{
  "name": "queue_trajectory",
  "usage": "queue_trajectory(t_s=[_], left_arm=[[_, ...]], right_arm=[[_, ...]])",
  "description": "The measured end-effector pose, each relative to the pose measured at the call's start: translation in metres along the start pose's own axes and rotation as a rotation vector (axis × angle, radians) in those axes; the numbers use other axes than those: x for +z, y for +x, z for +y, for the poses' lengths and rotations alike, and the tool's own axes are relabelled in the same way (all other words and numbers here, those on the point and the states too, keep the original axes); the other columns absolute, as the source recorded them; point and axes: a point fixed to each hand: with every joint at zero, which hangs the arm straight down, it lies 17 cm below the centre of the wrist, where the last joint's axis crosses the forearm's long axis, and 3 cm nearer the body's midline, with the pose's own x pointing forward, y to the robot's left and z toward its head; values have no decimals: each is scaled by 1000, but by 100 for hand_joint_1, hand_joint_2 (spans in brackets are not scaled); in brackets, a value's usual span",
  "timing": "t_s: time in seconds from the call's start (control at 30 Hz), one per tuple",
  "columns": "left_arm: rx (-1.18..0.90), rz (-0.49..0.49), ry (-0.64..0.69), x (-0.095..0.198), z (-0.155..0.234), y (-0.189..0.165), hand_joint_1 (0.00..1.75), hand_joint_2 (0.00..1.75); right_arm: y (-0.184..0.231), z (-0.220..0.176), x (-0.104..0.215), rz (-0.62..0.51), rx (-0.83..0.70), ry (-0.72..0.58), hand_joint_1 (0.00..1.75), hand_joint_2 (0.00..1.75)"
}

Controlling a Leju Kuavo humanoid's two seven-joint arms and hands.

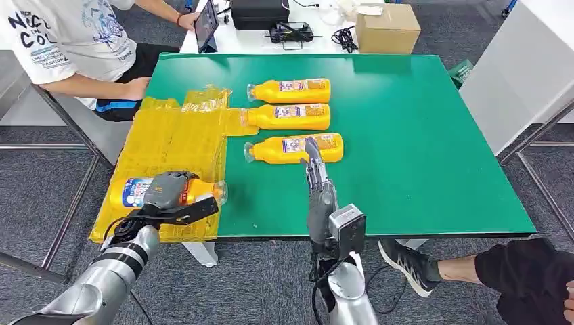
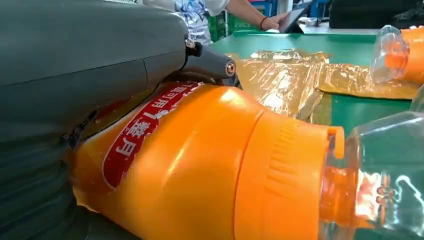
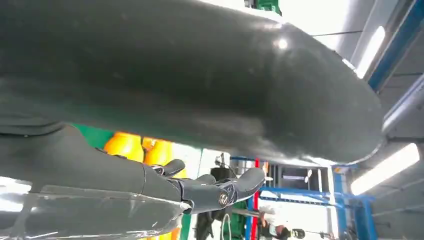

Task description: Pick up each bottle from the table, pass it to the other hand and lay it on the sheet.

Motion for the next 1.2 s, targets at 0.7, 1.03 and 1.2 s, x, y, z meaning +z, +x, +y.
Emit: queue_trajectory(t_s=[0.7,1.03,1.2], left_arm=[[600,-113,-204,18,-27,29,0,0],[718,-104,13,3,7,35,0,0],[707,-70,127,-10,25,45,0,0]], right_arm=[[-34,14,6,94,-26,53,0,0],[-45,16,9,122,-6,58,0,0],[-46,15,9,122,4,51,0,0]])
